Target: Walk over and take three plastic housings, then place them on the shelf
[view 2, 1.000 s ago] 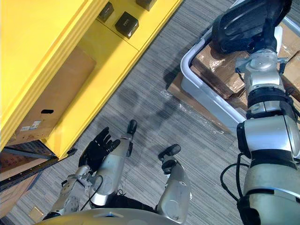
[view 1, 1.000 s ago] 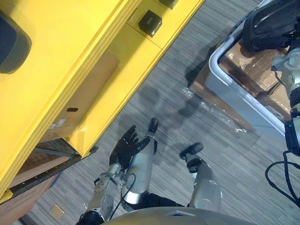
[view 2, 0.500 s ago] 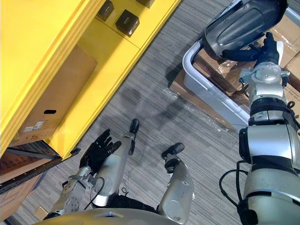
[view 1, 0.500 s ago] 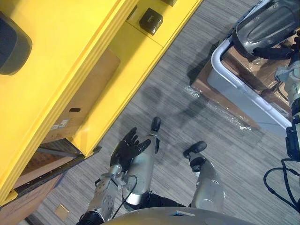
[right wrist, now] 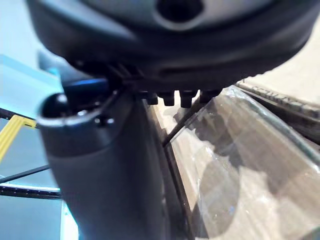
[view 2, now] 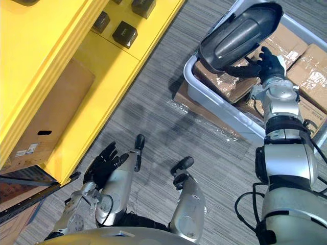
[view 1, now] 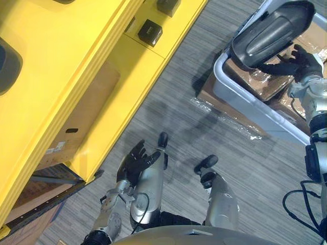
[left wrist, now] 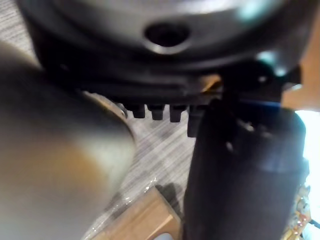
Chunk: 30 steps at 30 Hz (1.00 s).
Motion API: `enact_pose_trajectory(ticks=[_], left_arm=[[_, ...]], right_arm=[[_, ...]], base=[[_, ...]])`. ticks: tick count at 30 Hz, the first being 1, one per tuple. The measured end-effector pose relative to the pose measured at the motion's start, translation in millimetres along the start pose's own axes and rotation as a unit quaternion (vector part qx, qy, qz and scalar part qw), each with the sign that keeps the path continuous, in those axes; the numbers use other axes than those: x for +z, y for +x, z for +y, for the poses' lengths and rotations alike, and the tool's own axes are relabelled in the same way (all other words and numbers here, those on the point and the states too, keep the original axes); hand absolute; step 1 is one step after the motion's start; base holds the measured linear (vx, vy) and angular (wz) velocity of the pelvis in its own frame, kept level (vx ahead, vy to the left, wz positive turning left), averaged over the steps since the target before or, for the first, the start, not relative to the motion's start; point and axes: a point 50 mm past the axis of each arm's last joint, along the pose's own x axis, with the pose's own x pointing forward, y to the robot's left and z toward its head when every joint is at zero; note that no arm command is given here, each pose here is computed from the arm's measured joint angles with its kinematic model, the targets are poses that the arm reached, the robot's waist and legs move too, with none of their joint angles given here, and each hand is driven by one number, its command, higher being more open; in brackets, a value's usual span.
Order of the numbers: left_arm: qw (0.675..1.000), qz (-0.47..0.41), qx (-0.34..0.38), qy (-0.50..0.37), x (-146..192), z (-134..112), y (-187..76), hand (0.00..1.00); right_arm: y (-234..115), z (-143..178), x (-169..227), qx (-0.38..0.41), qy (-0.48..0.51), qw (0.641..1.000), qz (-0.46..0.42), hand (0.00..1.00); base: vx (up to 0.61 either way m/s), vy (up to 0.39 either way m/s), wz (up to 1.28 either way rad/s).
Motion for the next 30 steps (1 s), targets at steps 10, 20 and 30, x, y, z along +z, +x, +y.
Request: enact_pose_trajectory(ticks=[10, 20, 30], left_arm=[[1.0, -0.011, 0.026, 0.013, 9.5, 14.3, -12.0, 1.0], [0.999, -0.029, 0.034, 0.026, 14.5, 18.1, -26.6, 1.0], [0.992, -0.124, -0.026, 0.005, 48.2, -20.7, -12.6, 1.0]], right_arm=[[-7.7, 15.8, -39.3, 0.021, -0.037, 0.997, 0.059, 1.0], [-43.3, 37.1, -45.7, -0.067, 0.031, 0.997, -0.038, 1.0], [-144.7, 96.7, -141.2, -0.014, 0.142, 0.99, 0.001, 1.0]], base=[[0.02, 0.026, -0.1], [0.06, 0.009, -0.19], [0.08, 0.006, -0.22]])
